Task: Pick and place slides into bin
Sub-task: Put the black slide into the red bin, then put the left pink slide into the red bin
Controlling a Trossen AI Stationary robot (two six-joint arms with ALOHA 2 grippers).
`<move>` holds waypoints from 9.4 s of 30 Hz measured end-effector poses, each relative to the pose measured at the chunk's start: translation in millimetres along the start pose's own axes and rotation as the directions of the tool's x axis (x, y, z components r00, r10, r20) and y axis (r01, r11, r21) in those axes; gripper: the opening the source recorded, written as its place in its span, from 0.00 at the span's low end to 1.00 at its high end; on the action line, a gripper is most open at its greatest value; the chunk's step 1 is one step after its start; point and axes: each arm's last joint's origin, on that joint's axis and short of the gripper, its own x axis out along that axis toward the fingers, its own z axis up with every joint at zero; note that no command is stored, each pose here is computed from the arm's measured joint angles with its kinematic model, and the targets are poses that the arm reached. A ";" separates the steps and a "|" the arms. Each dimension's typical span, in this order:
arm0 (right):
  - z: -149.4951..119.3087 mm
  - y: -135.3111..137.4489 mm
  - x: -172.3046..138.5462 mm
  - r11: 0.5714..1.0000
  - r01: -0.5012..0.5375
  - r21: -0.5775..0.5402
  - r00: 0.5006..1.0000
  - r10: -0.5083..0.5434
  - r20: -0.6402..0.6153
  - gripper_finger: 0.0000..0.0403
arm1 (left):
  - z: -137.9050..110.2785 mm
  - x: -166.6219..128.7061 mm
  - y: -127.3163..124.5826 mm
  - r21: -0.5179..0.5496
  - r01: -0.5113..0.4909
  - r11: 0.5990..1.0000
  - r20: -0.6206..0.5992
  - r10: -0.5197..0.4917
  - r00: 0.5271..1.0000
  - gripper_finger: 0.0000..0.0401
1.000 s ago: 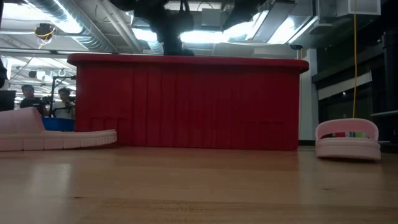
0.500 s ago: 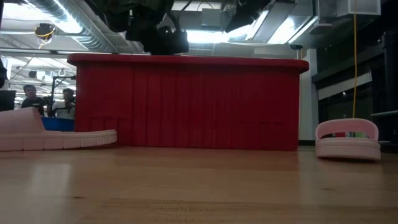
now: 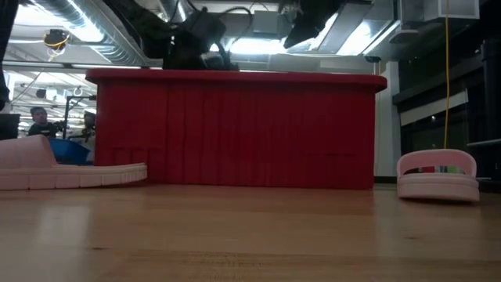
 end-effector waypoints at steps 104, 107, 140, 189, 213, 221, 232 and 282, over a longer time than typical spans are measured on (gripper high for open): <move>-12.0 7.3 20.1 0.998 -0.063 0.006 0.997 0.063 0.034 0.01 | -4.4 -32.1 -28.9 -0.112 0.175 0.978 -0.155 -0.191 0.969 0.01; -12.0 7.6 20.1 0.998 -0.066 0.012 0.997 0.065 0.034 0.01 | -4.6 -31.9 -28.9 -0.105 0.177 0.979 -0.155 -0.192 0.969 0.01; -16.0 9.1 20.0 0.996 -0.081 0.028 0.997 0.081 -0.007 0.01 | -9.1 -25.5 -28.3 -0.161 0.223 0.961 -0.135 -0.245 0.960 0.10; -15.8 13.2 20.0 0.994 -0.094 0.048 0.995 0.095 -0.018 0.01 | -8.8 -57.9 31.5 -0.180 0.100 0.979 -0.061 -0.113 0.992 0.22; -9.6 24.1 -41.6 0.986 -0.094 0.136 0.994 0.085 0.072 0.01 | -24.7 -138.0 85.0 -0.305 0.127 0.944 0.193 -0.069 0.979 0.22; 2.6 61.8 -45.5 0.991 -0.092 0.095 0.994 0.086 0.072 0.01 | -25.5 -161.3 75.9 -0.272 0.209 0.939 0.241 -0.143 0.960 0.17; 11.8 102.2 -52.3 0.965 -0.172 0.199 0.983 0.157 0.092 0.01 | -29.8 -192.1 67.4 -0.189 0.314 0.930 0.328 -0.242 0.913 0.01; -3.6 125.7 -22.6 0.967 -0.218 -0.135 0.975 0.222 0.011 0.01 | -53.1 -322.7 -15.0 -0.843 0.480 0.242 0.180 -0.714 0.677 0.00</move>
